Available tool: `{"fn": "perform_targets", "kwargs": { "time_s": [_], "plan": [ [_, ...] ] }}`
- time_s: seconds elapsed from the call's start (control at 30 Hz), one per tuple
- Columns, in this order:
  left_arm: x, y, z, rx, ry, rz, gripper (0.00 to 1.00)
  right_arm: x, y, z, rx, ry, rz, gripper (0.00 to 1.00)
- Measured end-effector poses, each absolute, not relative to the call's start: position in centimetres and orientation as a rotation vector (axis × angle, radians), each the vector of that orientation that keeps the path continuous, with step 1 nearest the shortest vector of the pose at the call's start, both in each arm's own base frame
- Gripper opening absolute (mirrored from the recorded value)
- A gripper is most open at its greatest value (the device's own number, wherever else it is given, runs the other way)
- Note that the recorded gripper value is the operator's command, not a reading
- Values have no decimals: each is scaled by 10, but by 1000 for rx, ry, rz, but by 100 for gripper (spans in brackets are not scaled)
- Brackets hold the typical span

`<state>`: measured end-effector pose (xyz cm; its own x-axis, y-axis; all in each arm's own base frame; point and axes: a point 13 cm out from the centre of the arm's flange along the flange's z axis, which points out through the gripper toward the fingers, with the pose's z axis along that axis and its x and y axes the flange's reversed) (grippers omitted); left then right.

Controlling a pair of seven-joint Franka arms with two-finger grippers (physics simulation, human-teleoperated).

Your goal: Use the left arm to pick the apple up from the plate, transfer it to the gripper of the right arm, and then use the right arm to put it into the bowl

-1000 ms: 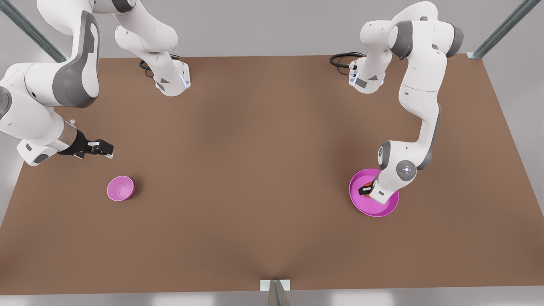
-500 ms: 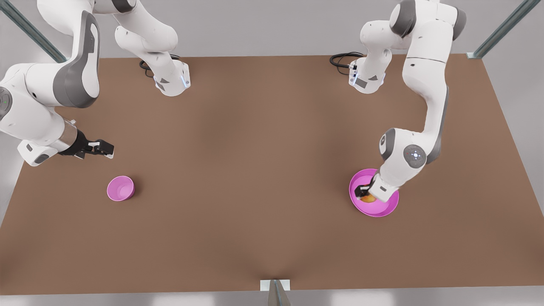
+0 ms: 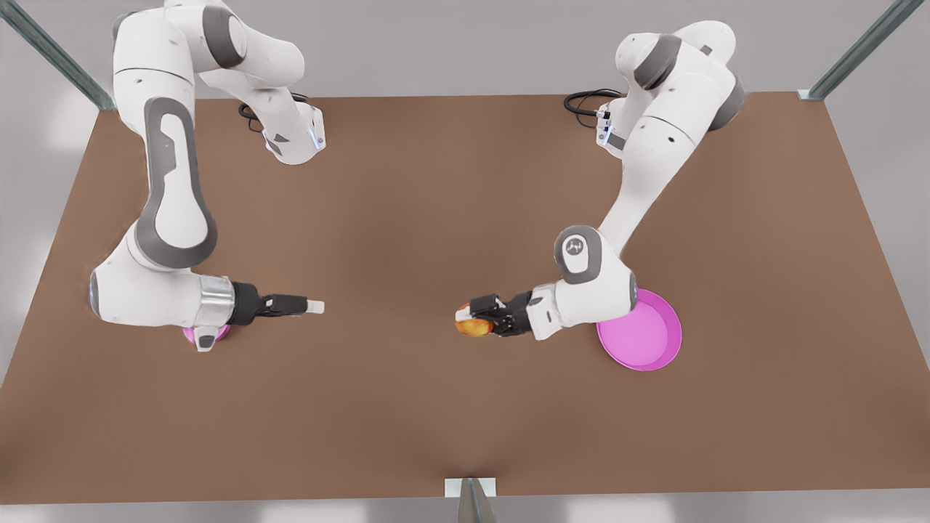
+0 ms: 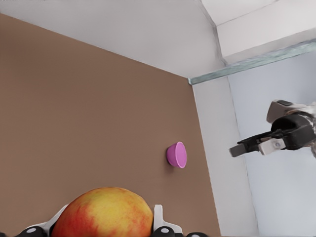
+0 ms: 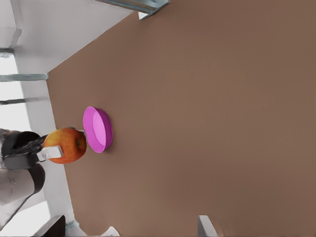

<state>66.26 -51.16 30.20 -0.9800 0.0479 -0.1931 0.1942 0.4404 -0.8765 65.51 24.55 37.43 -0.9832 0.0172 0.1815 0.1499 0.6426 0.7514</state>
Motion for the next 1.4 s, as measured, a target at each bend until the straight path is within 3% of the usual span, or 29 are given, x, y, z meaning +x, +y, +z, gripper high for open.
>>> {"fn": "perform_targets", "kwargs": {
  "time_s": [0.17, 0.37, 0.53, 0.87, 1.07, 1.4],
  "plan": [
    [670, -555, 315, 360, 2237, -1713, 75, 698, 298, 355, -350, -2563, -1623, 100],
    [674, -591, 308, 590, 1981, -1611, 75, 703, 354, 328, -608, -2397, -1930, 100],
    [676, -595, 302, 745, 1848, -1477, 75, 728, 309, 300, -692, -2418, -2065, 100],
    [672, -603, 300, 953, 1656, -1295, 75, 679, 289, 276, 60, -2620, -1933, 100],
    [672, -603, 298, 1029, 1580, -1217, 75, 657, 300, 268, 65, -2451, -2057, 100],
    [665, -613, 293, 1109, 1497, -1141, 76, 651, 363, 277, 194, -2360, -2179, 100]
  ]
}}
